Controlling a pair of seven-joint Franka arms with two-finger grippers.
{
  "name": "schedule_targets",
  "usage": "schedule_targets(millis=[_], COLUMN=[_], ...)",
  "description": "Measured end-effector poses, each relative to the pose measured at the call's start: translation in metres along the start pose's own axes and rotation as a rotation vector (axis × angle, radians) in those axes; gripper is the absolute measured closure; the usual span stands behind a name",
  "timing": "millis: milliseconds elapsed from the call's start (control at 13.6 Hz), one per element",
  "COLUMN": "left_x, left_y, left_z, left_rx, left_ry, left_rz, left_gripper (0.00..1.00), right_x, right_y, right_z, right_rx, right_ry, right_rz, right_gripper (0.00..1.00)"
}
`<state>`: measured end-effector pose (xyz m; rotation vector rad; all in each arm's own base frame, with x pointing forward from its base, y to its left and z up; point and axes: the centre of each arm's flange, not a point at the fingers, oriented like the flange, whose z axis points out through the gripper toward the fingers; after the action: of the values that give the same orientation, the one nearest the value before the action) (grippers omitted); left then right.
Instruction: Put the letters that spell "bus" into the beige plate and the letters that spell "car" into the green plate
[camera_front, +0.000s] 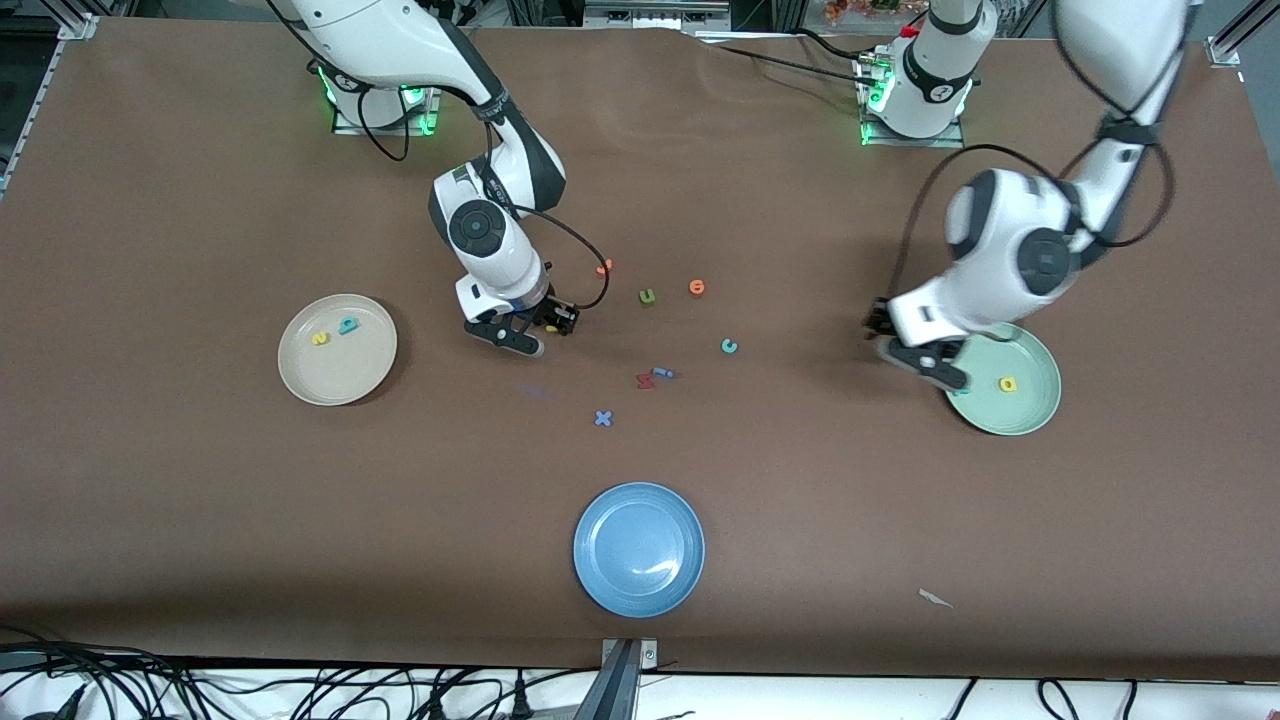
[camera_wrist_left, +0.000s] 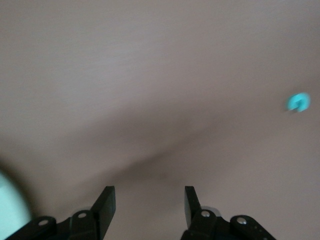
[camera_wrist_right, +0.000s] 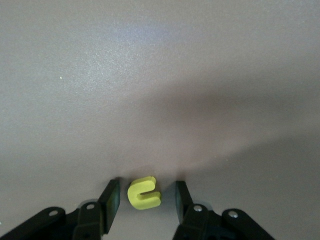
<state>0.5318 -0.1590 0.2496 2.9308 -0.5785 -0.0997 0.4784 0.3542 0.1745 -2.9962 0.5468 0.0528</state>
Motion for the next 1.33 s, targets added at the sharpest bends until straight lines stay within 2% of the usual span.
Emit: schedule_targets(millis=[221, 368, 442, 516, 884, 1032, 1179, 1326], left_x=[0.014, 0.032, 0.042, 0.05, 0.059, 0.057, 0.058, 0.058], left_y=[0.074, 0.11, 0.125, 0.135, 0.153, 0.158, 0.16, 0.159], left_z=[0.039, 0.051, 0.054, 0.057, 0.09, 0.103, 0.103, 0.103], left_rx=[-0.009, -0.022, -0.027, -0.03, -0.022, -0.016, -0.015, -0.015], left_ry=[0.006, 0.013, 0.021, 0.027, 0.048, 0.042, 0.046, 0.046], left_rz=[-0.079, -0.105, -0.106, -0.1, -0.077, -0.068, -0.065, -0.066], left_gripper=[0.32, 0.31, 0.31, 0.31, 0.31, 0.31, 0.31, 0.34], right_x=[-0.003, -0.005, -0.005, -0.004, 0.007, 0.031, 0.061, 0.094], right_y=[-0.002, -0.004, -0.004, -0.005, 0.0, 0.011, 0.035, 0.078], right_z=[0.0, 0.0, 0.0, -0.003, -0.01, -0.045, -0.108, -0.159], right_rx=[0.001, 0.001, 0.001, 0.007, -0.011, -0.07, -0.137, -0.162], right_ry=[0.0, 0.001, 0.001, 0.005, 0.003, -0.035, -0.109, -0.17], right_rz=[0.003, 0.006, 0.006, 0.008, 0.029, 0.048, 0.018, -0.044], right_gripper=[0.48, 0.52, 0.6, 0.7, 0.72, 0.72, 0.72, 0.72])
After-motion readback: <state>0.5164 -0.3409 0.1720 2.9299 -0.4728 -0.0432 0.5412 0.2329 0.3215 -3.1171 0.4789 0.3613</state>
